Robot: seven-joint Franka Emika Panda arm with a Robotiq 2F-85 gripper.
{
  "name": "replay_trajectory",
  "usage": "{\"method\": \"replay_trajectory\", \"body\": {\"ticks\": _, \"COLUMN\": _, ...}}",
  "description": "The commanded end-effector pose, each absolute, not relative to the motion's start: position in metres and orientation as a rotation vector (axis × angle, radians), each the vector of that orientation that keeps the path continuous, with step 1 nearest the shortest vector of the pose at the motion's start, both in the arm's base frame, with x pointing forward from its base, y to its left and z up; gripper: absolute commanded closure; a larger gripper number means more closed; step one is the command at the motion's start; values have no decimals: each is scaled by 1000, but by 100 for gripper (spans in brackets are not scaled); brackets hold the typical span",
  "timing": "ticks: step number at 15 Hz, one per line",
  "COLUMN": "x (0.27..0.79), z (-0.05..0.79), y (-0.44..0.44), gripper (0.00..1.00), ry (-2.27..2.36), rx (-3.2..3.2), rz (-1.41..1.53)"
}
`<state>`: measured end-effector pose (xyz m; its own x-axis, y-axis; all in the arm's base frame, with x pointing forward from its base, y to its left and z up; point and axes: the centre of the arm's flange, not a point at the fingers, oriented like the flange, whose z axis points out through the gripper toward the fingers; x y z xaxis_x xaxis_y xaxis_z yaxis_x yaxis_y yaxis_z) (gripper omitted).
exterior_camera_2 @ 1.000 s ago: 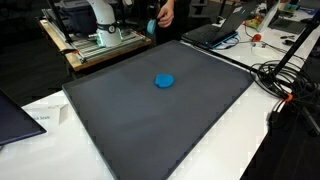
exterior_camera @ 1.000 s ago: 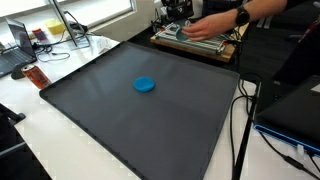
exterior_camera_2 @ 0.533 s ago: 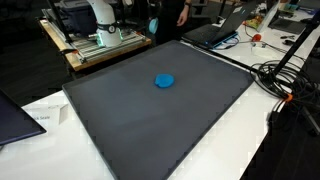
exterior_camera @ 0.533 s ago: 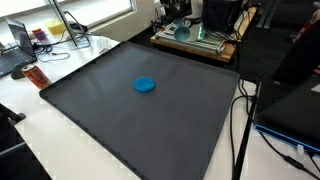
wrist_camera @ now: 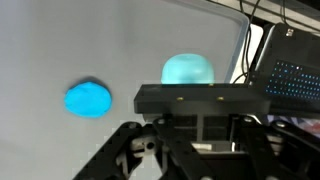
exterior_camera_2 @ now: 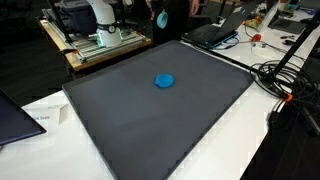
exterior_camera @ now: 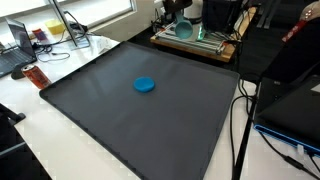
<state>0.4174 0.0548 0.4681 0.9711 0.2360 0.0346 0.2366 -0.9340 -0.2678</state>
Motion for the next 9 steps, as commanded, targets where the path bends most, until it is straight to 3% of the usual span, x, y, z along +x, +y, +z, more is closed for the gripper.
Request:
{"method": "replay_trajectory", "body": {"ticks": 1, "x": 420, "z": 486, "y": 43, "gripper": 77, "ry": -127, "rx": -2845, "rz": -144}}
{"method": "replay_trajectory", "body": {"ticks": 4, "x": 432, "z": 497, "y": 38, "gripper": 77, "ry": -94, "rx": -2883, "rz": -252}}
{"method": "replay_trajectory", "body": {"ticks": 5, "x": 430, "z": 487, "y": 36, "gripper": 52, "ry": -117, "rx": -2868, "rz": -192}}
{"method": "replay_trajectory", "body": {"ticks": 9, "x": 432, "z": 491, "y": 37, "gripper": 52, "ry": -114, "rx": -2870, "rz": -227}}
